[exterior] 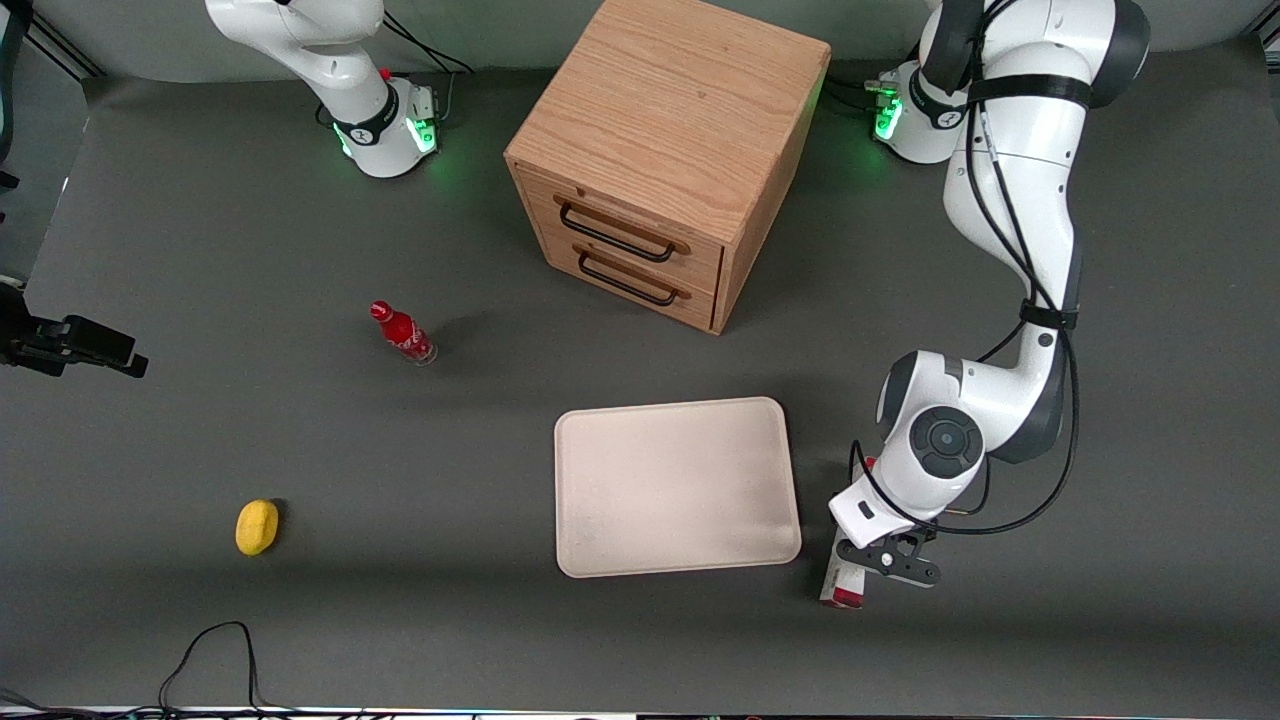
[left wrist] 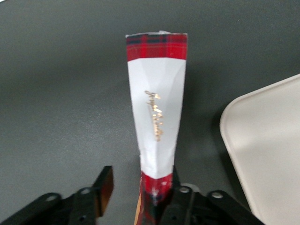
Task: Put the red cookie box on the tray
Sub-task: 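Close the left gripper on the cookie box's lower end, then lift the cookie box and carry it over the cream tray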
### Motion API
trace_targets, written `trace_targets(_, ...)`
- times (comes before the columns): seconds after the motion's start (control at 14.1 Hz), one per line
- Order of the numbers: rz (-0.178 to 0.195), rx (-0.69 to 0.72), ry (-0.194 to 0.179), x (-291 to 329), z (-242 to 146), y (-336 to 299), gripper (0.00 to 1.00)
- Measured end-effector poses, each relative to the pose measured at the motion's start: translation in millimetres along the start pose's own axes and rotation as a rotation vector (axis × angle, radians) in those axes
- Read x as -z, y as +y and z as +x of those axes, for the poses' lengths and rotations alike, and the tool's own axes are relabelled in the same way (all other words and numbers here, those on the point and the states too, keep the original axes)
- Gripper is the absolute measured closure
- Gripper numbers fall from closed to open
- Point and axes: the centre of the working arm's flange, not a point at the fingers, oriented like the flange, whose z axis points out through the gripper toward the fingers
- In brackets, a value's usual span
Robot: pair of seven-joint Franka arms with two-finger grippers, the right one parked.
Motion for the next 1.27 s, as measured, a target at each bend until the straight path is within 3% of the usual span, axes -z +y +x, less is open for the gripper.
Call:
trace_targets(0.21, 0.0, 0.017, 0.002, 1.0, 0.6, 0.6, 0.82)
trace_targets(0.35, 0.003, 0.041, 0.006, 4.5, 1.8, -1.9, 0.97)
trace_targets(0.49, 0.005, 0.058, -0.013, 21.5, 4.2, -6.0, 0.97)
trace_targets(0.71, 0.007, 0.086, -0.105, 87.1, 4.4, -20.7, 0.97)
trace_targets(0.99, -0.043, 0.133, -0.179, 189.4, -4.9, -36.9, 0.97)
trace_targets(1.27, -0.055, 0.163, -0.236, 285.3, -14.4, -42.4, 0.97)
